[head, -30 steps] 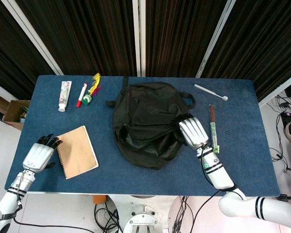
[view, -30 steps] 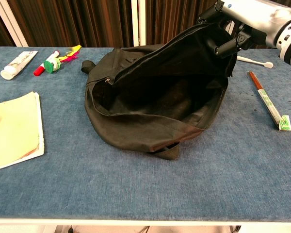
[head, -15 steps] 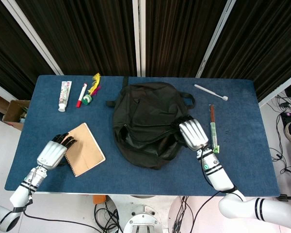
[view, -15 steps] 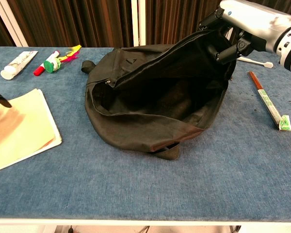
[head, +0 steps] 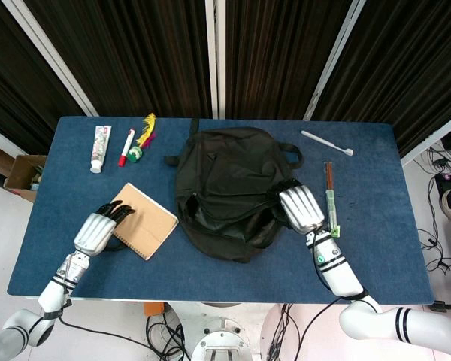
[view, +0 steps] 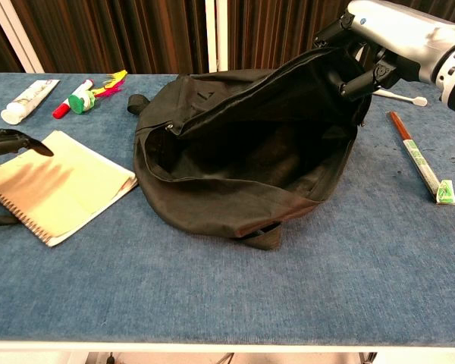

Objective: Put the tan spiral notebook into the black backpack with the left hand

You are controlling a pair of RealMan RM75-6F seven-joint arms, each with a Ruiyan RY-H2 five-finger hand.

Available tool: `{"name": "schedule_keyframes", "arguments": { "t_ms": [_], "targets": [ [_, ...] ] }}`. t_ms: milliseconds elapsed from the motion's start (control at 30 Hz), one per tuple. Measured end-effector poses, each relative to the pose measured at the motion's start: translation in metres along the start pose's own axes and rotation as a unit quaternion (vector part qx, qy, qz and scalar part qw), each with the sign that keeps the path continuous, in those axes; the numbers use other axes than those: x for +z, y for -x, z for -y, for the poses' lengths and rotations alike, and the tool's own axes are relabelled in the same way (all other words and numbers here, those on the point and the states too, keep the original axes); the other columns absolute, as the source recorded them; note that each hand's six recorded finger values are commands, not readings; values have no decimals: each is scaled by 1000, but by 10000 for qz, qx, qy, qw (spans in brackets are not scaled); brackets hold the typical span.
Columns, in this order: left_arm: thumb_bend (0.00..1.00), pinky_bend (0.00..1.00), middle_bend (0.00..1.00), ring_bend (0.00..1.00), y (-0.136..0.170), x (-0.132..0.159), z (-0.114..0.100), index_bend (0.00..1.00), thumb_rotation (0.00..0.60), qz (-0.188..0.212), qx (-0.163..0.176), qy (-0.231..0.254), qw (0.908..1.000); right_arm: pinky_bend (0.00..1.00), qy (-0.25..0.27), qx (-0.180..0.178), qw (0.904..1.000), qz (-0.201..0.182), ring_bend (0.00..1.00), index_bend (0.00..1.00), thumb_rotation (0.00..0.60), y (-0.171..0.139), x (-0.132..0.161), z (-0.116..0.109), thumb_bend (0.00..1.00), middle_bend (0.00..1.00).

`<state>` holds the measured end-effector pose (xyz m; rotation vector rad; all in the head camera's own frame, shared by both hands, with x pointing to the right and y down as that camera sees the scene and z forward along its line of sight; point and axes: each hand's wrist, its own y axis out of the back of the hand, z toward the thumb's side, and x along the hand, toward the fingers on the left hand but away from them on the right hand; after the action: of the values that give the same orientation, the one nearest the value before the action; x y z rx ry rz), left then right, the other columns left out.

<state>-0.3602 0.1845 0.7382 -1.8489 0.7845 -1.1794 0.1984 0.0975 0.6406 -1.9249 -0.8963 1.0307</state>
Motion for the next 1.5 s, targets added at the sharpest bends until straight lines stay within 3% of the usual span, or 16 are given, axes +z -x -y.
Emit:
{"name": "schedule_keyframes", "arguments": {
  "t_ms": [167, 333, 467, 800, 1167, 1500],
  "targets": [
    [287, 227, 266, 169, -7, 6, -7, 276, 600, 83, 506, 217, 9985, 404, 7, -9, 10000, 19, 368, 617, 600, 0, -1, 0, 621, 542],
    [289, 227, 268, 169, -12, 9, -7, 279, 600, 71, 771, 328, 9965, 404, 20, -23, 10000, 21, 368, 617, 600, 1, 0, -2, 624, 542],
    [276, 227, 267, 169, -21, 14, -4, 303, 600, 101, 790, 279, 9964, 404, 19, -17, 10000, 18, 368, 617, 600, 2, 0, -2, 625, 542],
    [262, 239, 326, 210, -28, 18, -6, 482, 600, 8, 1023, 203, 9945, 404, 24, -52, 10000, 44, 368, 617, 600, 3, -3, -6, 625, 542],
    [266, 240, 368, 236, -28, 15, -7, 562, 600, -98, 1107, 131, 9937, 404, 15, -26, 10000, 61, 368, 617, 600, 4, -5, -4, 625, 542],
    [382, 328, 552, 410, -24, 18, -9, 608, 600, -21, 1218, 80, 9925, 404, 42, -90, 9999, 60, 367, 618, 600, 4, -5, -8, 624, 542]
  ]
}}
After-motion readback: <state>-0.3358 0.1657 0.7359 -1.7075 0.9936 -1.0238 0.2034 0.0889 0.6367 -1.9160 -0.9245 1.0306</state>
